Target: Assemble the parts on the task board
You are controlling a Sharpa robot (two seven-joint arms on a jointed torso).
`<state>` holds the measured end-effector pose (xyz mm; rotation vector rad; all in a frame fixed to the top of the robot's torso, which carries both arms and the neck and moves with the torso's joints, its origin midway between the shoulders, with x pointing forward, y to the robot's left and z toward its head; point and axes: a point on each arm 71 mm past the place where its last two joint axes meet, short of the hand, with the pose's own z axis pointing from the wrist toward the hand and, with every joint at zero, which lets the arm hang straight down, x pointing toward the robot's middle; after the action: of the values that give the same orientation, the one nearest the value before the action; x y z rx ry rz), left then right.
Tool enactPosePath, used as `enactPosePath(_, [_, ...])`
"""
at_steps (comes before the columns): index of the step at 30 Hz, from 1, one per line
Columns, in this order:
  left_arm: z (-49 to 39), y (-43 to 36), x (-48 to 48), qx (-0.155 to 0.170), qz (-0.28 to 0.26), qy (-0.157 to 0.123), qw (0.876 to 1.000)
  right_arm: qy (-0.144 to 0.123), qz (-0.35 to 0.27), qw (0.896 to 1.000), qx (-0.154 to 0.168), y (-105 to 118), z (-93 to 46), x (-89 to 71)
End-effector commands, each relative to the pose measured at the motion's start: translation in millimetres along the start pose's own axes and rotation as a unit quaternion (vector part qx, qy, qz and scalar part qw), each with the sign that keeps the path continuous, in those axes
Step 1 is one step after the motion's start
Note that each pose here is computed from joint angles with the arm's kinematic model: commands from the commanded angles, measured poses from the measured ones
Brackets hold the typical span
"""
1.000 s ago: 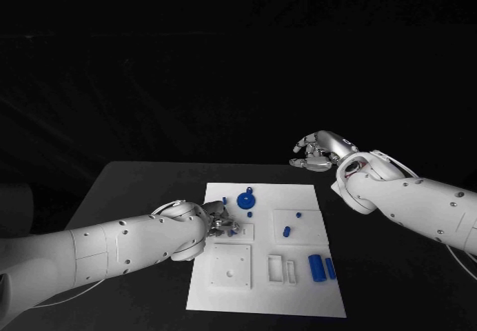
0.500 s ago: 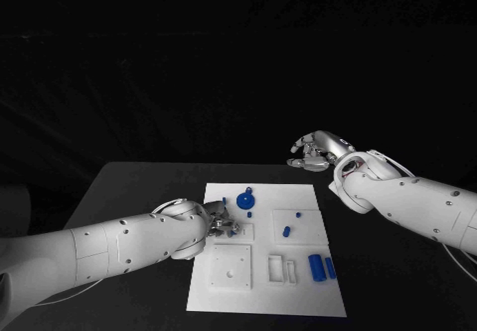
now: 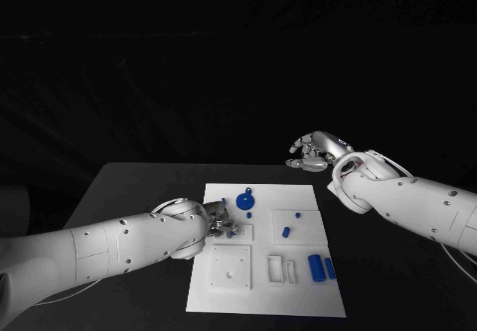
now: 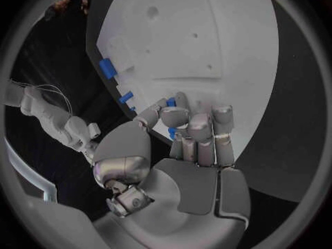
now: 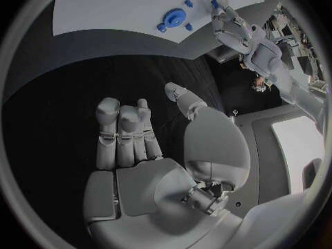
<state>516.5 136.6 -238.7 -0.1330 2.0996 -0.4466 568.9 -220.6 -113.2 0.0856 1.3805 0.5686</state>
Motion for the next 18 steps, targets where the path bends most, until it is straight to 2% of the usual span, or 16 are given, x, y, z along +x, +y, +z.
enactPosePath(1, [0.4, -2.4, 10.5, 0.002, 0.009, 0.027, 1.000, 0.006, -0.001, 1.000, -0.005, 1.1, 0.1, 0.9])
enactPosePath(18, [1.2, -1.8, 7.8, 0.001, 0.005, 0.017, 1.000, 0.006, -0.004, 1.000, -0.007, 1.6, 0.2, 1.3])
